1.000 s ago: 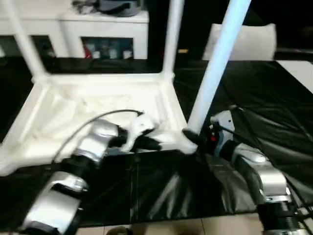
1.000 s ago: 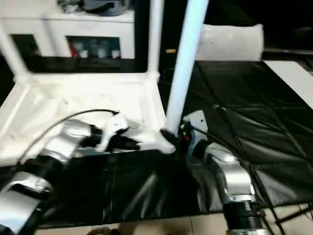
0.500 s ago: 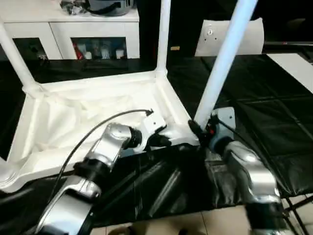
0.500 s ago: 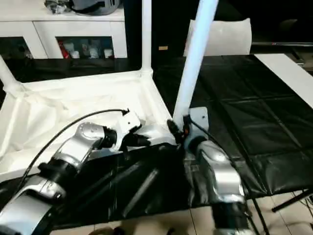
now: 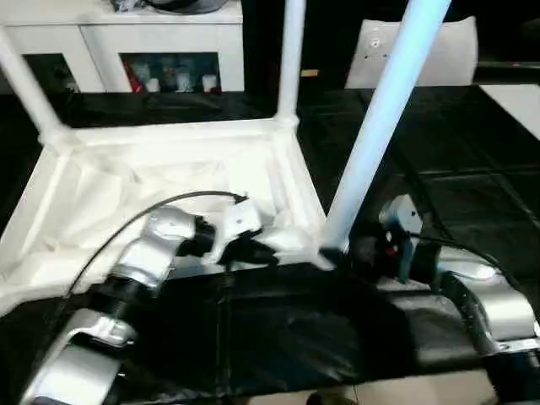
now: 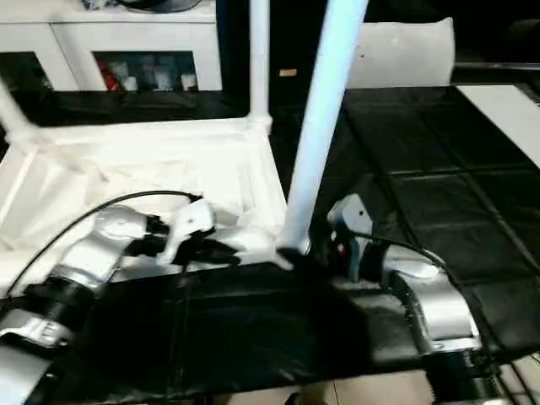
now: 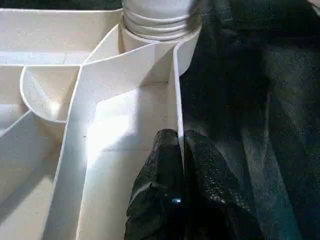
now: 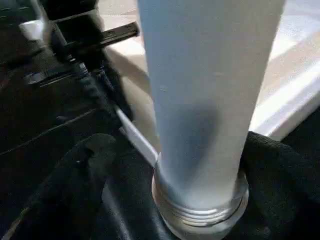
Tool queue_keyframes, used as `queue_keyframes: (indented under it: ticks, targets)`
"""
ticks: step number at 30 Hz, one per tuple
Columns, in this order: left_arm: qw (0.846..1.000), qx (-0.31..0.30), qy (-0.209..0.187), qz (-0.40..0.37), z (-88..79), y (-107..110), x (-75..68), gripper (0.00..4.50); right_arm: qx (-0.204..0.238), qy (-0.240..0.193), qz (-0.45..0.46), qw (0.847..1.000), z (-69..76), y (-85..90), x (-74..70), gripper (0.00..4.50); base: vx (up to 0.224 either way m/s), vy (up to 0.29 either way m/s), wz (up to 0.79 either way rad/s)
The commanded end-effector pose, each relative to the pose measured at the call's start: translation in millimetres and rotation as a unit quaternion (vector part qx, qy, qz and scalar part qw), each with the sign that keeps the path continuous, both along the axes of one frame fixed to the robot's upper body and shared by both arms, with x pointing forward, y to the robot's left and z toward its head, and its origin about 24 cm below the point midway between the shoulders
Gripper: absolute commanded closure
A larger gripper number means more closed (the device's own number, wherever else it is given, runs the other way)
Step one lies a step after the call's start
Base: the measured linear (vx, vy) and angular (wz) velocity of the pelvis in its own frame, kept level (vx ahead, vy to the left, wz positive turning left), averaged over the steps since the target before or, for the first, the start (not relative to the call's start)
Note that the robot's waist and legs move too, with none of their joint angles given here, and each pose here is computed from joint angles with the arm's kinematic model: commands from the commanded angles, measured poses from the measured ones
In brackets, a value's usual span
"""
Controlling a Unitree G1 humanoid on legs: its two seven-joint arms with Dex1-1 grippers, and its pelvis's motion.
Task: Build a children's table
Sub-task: Rotate leg to tighten
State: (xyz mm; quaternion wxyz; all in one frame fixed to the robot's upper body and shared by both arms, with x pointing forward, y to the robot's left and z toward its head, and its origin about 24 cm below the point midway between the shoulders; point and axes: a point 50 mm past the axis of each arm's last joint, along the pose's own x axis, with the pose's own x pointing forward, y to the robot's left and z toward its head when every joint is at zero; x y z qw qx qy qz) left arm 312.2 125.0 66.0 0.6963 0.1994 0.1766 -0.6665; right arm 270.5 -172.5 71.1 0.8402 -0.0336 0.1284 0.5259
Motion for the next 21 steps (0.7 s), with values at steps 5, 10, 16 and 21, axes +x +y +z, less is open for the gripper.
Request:
queue_keyframes:
  ticks: [5, 10, 16, 21]
  targets:
    - [0.993, 0.031, 0.017, -0.113, 1.9, -4.6, -7.3, 4.50, -0.016, 0.000, 0.104, 0.994, 6.2, 0.0, 0.2, 0.32, 0.007, -0.011, -0.01]
    - [0.985, 0.059, 0.017, -0.159, 4.1, -1.5, -7.8, 4.50, -0.019, 0.013, 0.146, 0.989, 7.7, -0.6, 2.6, 0.77, 0.000, 0.000, 0.00]
    - [0.982, 0.068, 0.015, -0.176, 5.6, -1.9, -7.2, 4.50, -0.019, 0.021, 0.170, 0.985, 7.0, 1.0, 3.5, 1.26, 0.000, 0.000, 0.00]
    - [0.980, 0.070, 0.014, -0.185, 5.4, -2.3, -6.0, 4.50, -0.020, 0.026, 0.187, 0.982, 5.6, 1.6, 3.2, 1.70, 0.000, 0.000, 0.00]
